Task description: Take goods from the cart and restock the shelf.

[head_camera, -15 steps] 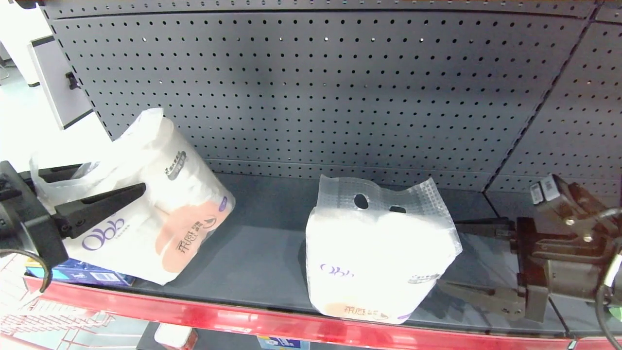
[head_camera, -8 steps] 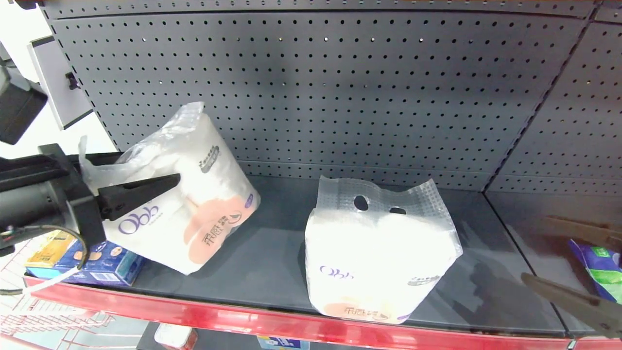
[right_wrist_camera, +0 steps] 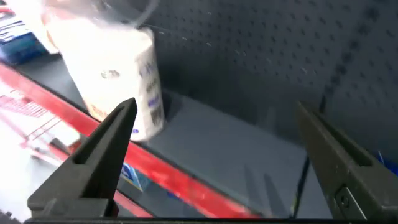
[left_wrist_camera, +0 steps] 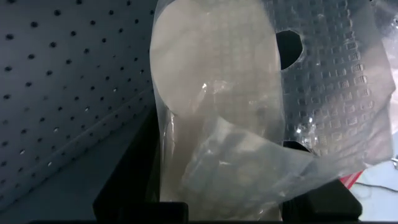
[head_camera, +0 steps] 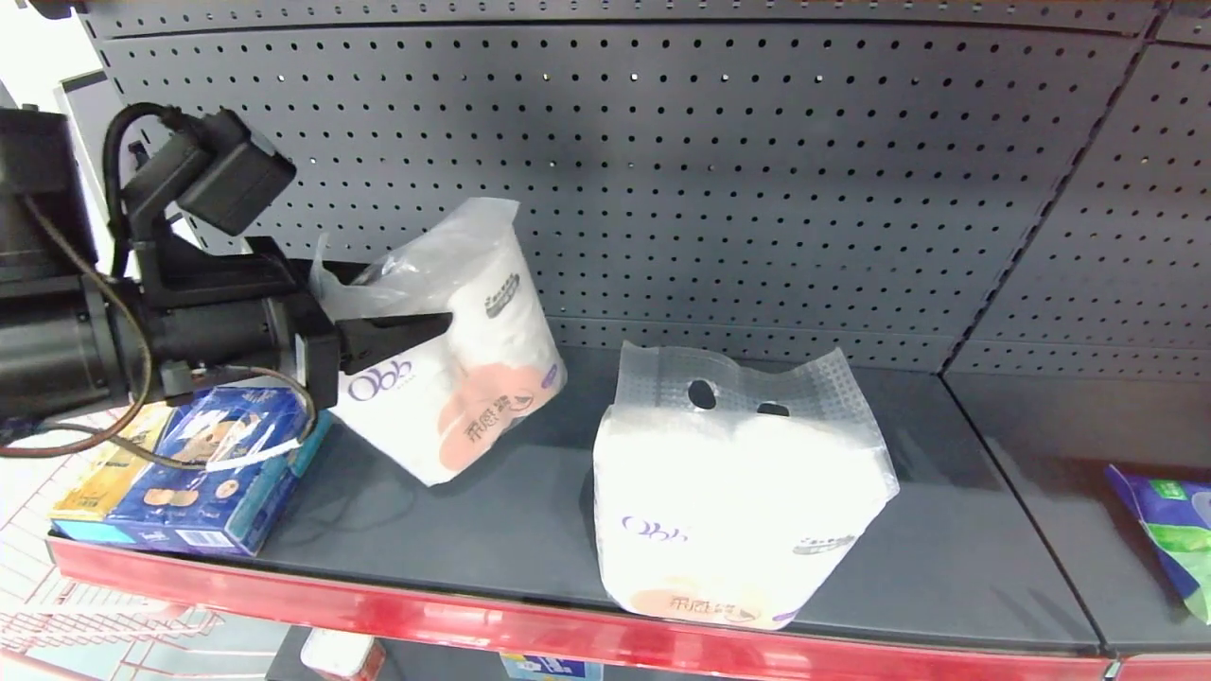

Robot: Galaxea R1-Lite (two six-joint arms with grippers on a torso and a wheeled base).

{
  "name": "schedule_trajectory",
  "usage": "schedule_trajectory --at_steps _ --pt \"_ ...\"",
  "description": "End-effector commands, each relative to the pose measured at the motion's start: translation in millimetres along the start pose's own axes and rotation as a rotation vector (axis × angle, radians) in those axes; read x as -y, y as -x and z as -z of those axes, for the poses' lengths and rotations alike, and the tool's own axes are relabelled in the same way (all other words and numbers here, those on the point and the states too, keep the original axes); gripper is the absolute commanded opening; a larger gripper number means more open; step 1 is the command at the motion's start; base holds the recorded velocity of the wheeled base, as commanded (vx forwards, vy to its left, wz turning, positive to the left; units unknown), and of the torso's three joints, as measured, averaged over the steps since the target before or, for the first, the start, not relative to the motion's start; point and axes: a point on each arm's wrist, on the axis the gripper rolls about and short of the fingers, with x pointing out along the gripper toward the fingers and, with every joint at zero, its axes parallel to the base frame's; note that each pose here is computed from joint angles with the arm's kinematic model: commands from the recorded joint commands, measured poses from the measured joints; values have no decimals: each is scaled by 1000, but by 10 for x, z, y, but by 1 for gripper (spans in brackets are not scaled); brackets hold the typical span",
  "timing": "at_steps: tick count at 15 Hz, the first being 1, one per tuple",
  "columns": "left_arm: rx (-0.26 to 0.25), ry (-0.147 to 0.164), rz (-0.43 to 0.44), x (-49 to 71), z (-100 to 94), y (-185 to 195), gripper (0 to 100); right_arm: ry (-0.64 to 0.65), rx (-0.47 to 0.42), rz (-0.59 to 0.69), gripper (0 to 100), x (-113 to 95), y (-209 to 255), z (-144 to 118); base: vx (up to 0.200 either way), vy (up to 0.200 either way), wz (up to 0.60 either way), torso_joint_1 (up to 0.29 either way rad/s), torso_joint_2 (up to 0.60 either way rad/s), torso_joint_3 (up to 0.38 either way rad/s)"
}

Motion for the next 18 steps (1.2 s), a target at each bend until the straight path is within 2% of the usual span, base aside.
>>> schedule_trajectory --at_steps 1,2,3,4,5,6,7,9,13,18 --pt "-15 4 53 -27 24 -234 0 25 70 41 100 -118 253 133 0 0 0 0 0 0" --pt "-16 -22 72 -46 22 -346 0 21 63 42 100 -145 310 177 0 0 0 0 0 0" --pt "-25 -65 87 -90 55 -466 0 19 58 47 100 -150 320 194 0 0 0 0 0 0" --pt "-27 -93 103 -116 79 -545 0 19 59 54 100 -149 323 192 0 0 0 0 0 0" --pt "-25 -143 148 -157 132 -685 0 18 58 59 100 -148 323 189 0 0 0 0 0 0" --pt "-20 -175 179 -176 164 -773 0 18 58 60 100 -148 324 187 0 0 0 0 0 0" --pt "-16 -193 209 -171 194 -842 0 19 59 60 100 -149 326 187 0 0 0 0 0 0" --pt "2 -197 255 -170 202 -939 0 19 59 70 100 -147 326 187 0 0 0 0 0 0" --pt "26 -208 283 -205 175 -1064 0 17 55 76 100 -145 324 197 0 0 0 0 0 0" --pt "6 -198 285 -205 235 -1130 0 14 49 76 100 -142 318 213 0 0 0 0 0 0"
